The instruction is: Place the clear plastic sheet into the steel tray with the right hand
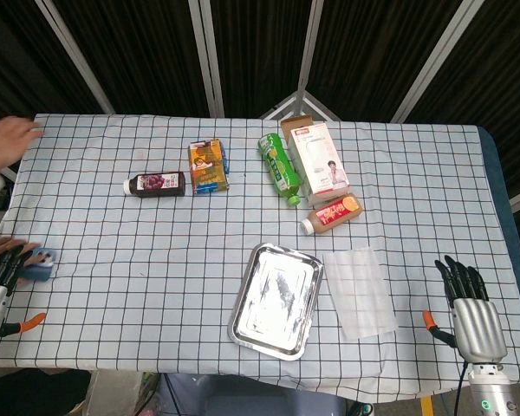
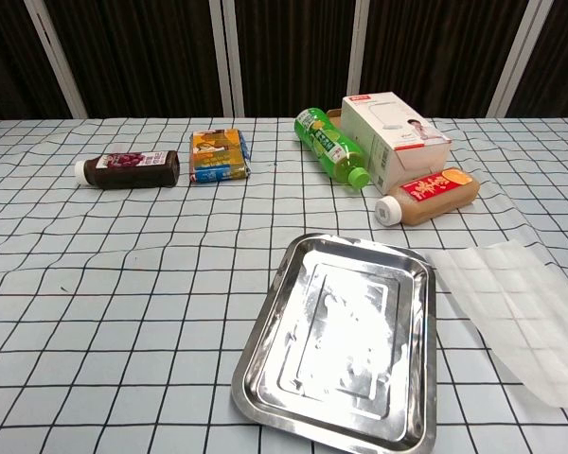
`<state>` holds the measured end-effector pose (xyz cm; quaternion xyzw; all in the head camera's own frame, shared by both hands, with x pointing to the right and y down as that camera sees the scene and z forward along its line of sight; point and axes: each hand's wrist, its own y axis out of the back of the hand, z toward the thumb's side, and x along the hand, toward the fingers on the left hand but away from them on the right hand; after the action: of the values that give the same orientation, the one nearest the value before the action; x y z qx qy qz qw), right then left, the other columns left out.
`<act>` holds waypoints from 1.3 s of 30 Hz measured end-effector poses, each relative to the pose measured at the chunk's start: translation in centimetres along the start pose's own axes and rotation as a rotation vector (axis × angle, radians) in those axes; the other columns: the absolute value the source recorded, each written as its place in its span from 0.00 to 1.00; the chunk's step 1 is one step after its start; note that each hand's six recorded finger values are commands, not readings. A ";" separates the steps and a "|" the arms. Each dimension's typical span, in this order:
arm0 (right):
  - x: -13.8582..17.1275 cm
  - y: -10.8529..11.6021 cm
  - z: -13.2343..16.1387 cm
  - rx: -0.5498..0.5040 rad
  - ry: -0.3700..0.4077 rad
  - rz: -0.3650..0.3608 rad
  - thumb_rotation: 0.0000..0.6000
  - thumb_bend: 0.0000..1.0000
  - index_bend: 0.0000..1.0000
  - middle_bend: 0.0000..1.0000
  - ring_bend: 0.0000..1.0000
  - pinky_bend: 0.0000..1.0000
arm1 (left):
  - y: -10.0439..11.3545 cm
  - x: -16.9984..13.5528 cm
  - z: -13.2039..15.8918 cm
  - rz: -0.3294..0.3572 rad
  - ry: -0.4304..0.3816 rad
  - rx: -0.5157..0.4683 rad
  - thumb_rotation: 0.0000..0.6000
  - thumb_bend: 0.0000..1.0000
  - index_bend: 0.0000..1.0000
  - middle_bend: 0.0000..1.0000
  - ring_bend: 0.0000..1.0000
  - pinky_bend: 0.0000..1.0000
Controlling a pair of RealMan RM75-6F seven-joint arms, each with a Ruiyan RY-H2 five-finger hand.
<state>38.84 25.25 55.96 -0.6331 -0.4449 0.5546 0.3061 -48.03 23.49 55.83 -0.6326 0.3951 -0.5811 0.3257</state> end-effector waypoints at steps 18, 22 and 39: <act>0.2 -0.6 0.5 0.011 0.027 0.031 1.00 0.39 0.00 0.00 0.00 0.00 | 0.1 0.1 0.0 0.006 0.004 0.001 1.00 0.00 0.00 0.00 0.00 0.00; 0.2 -1.4 1.2 0.032 0.059 0.068 1.00 0.39 0.00 0.00 0.00 0.00 | 0.1 0.1 0.0 0.005 0.002 0.002 1.00 0.00 0.00 0.00 0.00 0.00; 0.0 -9.3 3.9 0.183 0.051 0.206 1.00 0.39 0.00 0.00 0.00 0.00 | 0.1 0.1 -0.1 0.003 0.002 -0.005 1.00 0.00 0.00 0.00 0.00 0.00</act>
<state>32.93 28.67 63.38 -0.6586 -0.3172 0.6052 0.3151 -48.12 23.38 55.76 -0.6324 0.3978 -0.5801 0.3247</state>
